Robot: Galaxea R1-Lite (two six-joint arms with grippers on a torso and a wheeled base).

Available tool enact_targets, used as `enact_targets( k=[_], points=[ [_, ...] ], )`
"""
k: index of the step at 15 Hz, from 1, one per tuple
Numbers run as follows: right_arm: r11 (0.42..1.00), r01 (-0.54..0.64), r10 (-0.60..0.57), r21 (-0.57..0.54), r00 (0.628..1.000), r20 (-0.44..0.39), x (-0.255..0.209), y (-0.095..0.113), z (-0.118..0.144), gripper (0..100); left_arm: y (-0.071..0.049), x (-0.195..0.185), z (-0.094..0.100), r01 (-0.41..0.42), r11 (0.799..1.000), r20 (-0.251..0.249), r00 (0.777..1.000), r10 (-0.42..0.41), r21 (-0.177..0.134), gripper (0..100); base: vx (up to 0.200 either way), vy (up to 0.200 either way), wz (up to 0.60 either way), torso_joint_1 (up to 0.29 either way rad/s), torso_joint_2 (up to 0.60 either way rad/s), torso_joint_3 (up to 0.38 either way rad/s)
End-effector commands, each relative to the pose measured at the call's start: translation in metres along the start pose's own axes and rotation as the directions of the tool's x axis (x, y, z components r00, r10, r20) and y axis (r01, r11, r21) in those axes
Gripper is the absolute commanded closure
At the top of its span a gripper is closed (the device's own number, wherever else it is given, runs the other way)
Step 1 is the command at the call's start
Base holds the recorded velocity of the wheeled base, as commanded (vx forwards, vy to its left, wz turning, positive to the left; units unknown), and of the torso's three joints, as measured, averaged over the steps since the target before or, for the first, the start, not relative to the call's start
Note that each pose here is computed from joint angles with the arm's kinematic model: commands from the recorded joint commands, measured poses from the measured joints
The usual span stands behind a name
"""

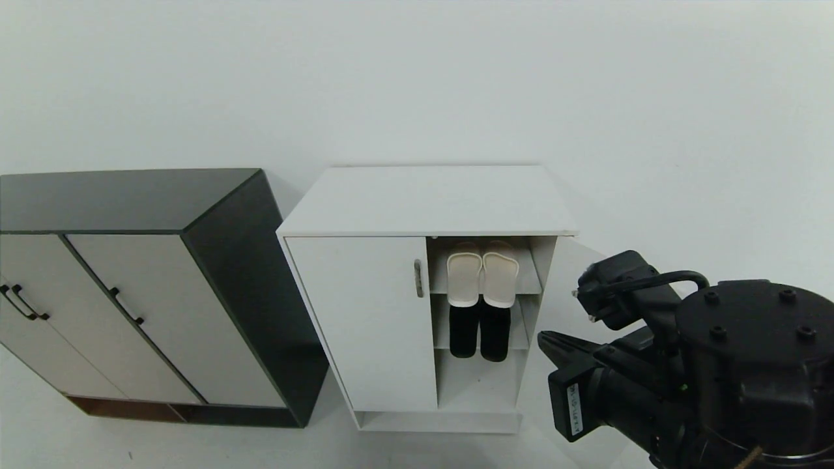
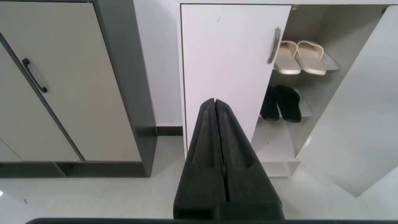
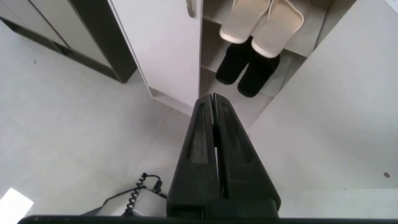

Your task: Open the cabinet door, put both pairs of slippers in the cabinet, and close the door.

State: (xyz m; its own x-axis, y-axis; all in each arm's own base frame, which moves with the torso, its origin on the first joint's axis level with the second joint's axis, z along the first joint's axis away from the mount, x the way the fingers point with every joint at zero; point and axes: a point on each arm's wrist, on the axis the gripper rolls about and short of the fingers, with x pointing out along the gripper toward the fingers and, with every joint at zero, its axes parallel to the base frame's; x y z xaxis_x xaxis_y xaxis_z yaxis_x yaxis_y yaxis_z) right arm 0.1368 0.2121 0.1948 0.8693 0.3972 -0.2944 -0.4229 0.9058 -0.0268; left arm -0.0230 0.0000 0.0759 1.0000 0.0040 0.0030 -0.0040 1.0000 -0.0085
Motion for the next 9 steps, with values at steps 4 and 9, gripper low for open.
enact_targets(
  k=[4,9],
  points=[
    [1.000,0.003,-0.003,-0.031,1.000,-0.012,0.0003,-0.0009,-0.0045,100,0.0000,0.0001,0.0000,-0.001,1.000,-0.001,1.000,0.001,-0.001,100,0.000,0.000,-0.15,0.002,0.00,0.002],
    [0.999,0.004,-0.004,-0.041,1.000,-0.017,0.0006,-0.0010,-0.0061,100,0.0000,0.0001,0.0000,-0.001,1.000,-0.001,1.000,0.001,-0.002,100,0.000,0.000,-0.60,0.008,0.00,0.000]
  ],
)
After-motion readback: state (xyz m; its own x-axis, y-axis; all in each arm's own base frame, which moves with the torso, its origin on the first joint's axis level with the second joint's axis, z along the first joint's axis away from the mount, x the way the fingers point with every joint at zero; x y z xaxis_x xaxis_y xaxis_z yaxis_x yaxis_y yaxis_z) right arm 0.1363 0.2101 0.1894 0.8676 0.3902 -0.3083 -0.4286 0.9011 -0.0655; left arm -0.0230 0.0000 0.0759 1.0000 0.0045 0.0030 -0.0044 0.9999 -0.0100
